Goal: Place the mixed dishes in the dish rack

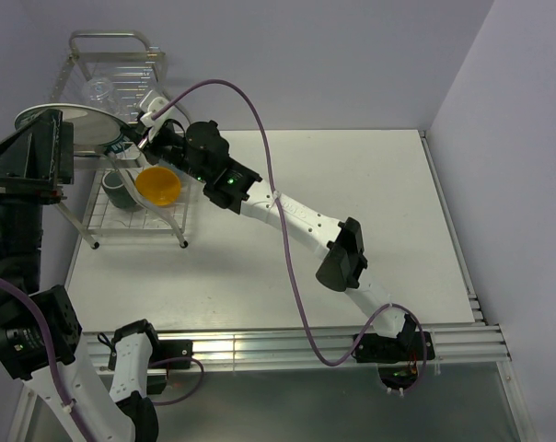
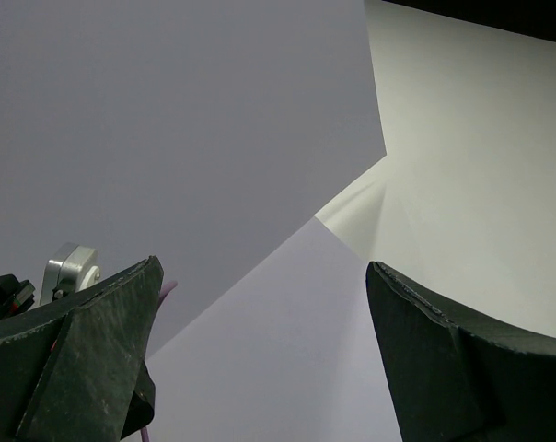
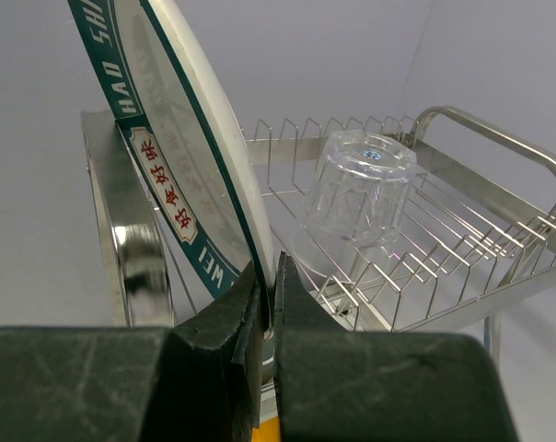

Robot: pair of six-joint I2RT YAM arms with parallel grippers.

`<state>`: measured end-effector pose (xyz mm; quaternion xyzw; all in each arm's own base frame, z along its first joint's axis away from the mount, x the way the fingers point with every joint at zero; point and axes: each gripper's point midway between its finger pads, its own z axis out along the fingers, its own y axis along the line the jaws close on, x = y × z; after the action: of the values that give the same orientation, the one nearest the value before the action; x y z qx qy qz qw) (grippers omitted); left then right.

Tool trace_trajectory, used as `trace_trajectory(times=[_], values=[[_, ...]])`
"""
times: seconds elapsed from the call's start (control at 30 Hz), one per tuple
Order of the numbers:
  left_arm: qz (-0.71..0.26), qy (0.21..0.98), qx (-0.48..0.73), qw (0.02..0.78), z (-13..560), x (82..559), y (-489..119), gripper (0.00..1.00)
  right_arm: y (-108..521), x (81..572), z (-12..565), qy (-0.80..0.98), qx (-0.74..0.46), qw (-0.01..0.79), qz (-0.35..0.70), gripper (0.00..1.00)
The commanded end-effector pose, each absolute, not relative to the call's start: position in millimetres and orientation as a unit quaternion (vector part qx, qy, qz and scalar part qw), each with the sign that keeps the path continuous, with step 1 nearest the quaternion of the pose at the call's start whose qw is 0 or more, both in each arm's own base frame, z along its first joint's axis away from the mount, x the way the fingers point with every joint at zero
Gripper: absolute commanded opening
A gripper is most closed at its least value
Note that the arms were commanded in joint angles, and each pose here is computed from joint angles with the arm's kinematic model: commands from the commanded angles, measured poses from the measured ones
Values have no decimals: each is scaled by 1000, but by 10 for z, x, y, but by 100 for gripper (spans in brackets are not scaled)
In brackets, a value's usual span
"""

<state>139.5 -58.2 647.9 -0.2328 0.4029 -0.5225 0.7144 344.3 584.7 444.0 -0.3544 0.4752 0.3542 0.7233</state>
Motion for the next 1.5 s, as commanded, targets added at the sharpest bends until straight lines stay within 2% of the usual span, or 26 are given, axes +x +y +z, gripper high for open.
trace_trajectory(times=[0.0,0.5,0.6,0.73,0.8,0.83,1.13,1.47], values=[[-531,392,-233,714,6510,1314,-600,99,5746,3376,4833,434,-330,751,371,0],[-534,393,-235,711,6495,1335,-597,99,5771,3406,4740,445,-330,746,370,0],[-534,394,-235,710,6492,1346,-593,99,5780,3412,4707,449,-330,743,370,5],[-533,395,-237,710,6478,1358,-589,99,5792,3398,4695,448,-331,742,373,7],[-534,396,-238,709,6475,1353,-592,99,5796,3403,4682,450,-332,741,372,13],[-534,397,-238,708,6470,1364,-591,99,5793,3401,4688,449,-331,741,373,20],[-535,398,-240,706,6459,1379,-588,99,5771,3397,4737,449,-325,745,372,45],[-532,409,-244,701,6392,1425,-586,99,5683,3358,4888,443,-320,749,374,63]])
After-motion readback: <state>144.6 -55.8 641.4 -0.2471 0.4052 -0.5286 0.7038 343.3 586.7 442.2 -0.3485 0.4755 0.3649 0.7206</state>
